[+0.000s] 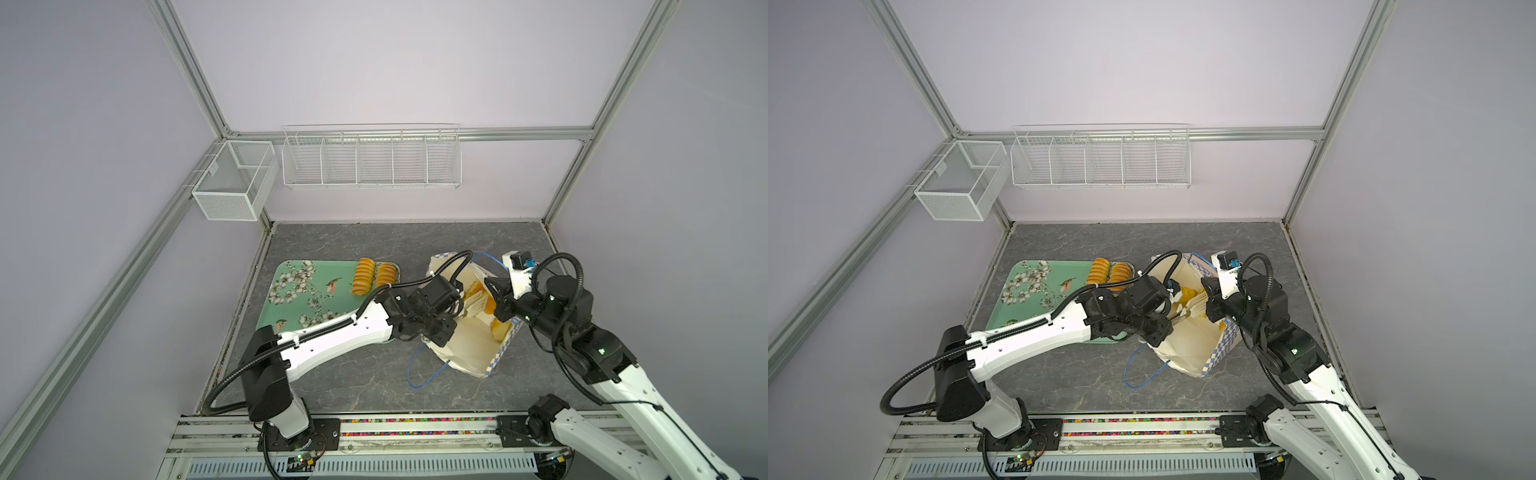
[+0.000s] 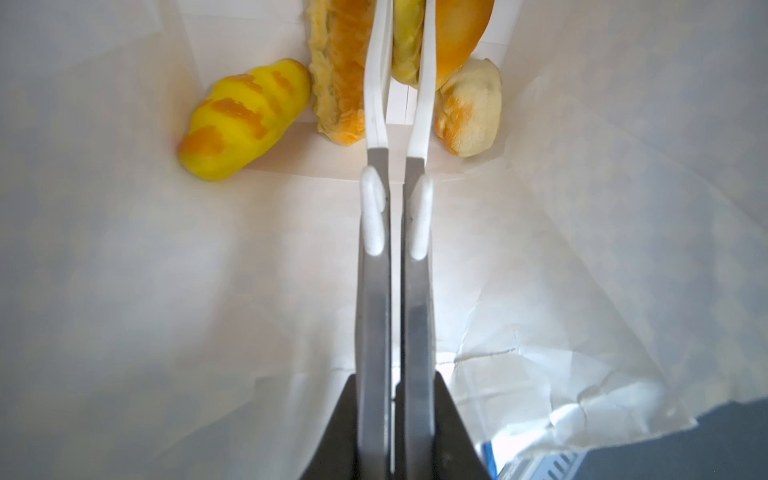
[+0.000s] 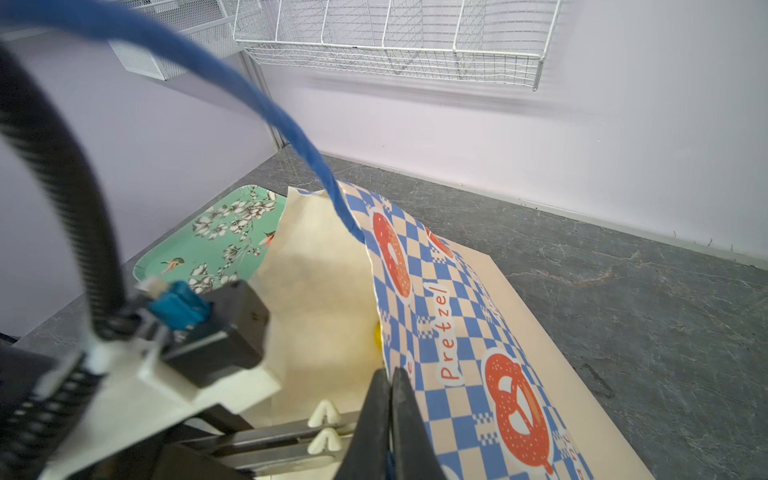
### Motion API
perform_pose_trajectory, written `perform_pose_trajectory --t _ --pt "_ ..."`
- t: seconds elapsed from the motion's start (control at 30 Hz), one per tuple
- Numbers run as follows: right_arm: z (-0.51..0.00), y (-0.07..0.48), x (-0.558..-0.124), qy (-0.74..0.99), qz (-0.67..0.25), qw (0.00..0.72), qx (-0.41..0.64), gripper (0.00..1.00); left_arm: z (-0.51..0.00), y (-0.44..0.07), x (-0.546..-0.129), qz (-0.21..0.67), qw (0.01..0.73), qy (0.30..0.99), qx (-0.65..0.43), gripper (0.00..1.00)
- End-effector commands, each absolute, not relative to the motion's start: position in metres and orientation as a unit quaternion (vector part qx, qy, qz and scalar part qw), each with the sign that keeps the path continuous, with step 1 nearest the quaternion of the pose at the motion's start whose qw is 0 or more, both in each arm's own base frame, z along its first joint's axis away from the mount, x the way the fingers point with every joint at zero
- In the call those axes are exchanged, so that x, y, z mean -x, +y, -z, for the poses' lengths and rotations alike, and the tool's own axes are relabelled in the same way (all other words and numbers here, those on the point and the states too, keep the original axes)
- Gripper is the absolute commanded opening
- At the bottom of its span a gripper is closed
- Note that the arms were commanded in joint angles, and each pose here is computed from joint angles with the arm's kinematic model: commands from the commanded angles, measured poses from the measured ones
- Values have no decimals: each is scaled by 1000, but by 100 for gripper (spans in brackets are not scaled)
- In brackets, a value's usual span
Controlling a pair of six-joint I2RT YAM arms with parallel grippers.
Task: Take the fake bread out of the paper bag
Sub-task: 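Clamp a yellow bread with the tongs and lift it toward the tray, then lower the clamped bread onto the green tray and open the tongs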
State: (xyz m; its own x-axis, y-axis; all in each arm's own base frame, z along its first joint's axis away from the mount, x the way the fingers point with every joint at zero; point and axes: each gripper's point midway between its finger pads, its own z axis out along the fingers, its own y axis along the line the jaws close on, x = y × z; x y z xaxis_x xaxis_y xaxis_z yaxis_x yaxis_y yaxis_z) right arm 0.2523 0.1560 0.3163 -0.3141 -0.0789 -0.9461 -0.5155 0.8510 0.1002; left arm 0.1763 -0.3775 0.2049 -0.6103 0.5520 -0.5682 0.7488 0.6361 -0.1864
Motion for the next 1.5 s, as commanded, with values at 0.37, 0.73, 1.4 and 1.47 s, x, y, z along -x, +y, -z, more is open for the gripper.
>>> perform_pose_trajectory --t 0.37,0.73,1.4,1.47 --pt "-324 145 -264 790 -169 569 155 7 -240 -304 -176 149 306 872 -351 0" --pt "-323 139 -275 801 -153 565 123 7 -303 -242 -167 146 381 853 -327 0" --pt "-319 125 -271 804 -125 571 113 7 -262 -72 -191 -41 309 948 -59 0" --pt "-319 124 -270 803 -124 572 113 7 -243 -69 -189 -62 277 957 -57 0"
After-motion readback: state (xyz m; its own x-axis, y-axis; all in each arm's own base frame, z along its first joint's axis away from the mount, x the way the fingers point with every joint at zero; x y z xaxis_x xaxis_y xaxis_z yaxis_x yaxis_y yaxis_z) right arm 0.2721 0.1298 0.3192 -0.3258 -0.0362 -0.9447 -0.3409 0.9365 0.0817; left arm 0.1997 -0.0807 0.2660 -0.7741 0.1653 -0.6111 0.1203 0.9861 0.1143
